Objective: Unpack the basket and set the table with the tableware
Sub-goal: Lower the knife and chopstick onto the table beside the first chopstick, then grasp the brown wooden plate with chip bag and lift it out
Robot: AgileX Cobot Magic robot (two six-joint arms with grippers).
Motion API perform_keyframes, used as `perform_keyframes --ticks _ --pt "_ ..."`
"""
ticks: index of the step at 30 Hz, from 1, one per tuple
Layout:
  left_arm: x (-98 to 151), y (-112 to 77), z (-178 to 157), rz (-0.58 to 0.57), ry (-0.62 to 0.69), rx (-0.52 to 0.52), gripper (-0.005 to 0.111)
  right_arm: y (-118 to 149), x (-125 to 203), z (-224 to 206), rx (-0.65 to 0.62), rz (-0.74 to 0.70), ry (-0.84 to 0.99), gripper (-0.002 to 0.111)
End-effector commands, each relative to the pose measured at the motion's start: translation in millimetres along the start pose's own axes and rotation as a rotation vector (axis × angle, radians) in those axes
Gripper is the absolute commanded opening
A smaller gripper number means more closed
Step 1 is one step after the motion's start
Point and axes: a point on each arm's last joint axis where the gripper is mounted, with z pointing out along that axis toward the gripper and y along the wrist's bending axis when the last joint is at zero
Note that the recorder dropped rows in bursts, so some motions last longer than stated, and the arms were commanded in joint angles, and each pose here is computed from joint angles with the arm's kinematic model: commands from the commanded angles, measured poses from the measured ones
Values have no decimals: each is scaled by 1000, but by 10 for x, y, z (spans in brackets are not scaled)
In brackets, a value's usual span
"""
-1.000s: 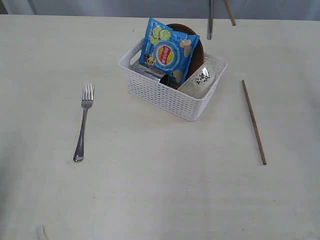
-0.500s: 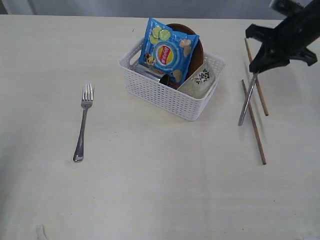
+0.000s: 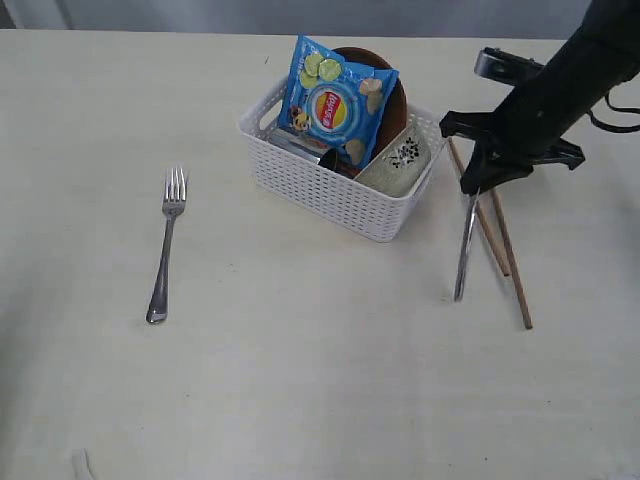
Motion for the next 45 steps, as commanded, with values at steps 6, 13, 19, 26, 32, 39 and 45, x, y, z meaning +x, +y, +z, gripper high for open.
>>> perform_keyframes --ticks 6,13,19,26,32,39,45 --pt "6 -4 1 -4 0 6 0 -75 18 111 42 38 40 18" --pt "6 -4 1 -4 0 6 0 -37 -18 50 23 46 21 40" --pt "6 -4 1 -4 0 6 0 162 -147 -386 -29 10 -40 40" --pt "6 -4 1 -4 0 6 0 506 -204 -947 -92 -102 -219 40" --pt "6 -4 1 -4 0 6 0 889 -267 -1007 -117 -346 -317 40" --pt "6 -4 1 -4 0 6 0 1182 -377 -873 -89 -648 -391 52" --pt "6 -4 1 -4 0 6 0 1216 -554 -727 -83 -679 -406 59"
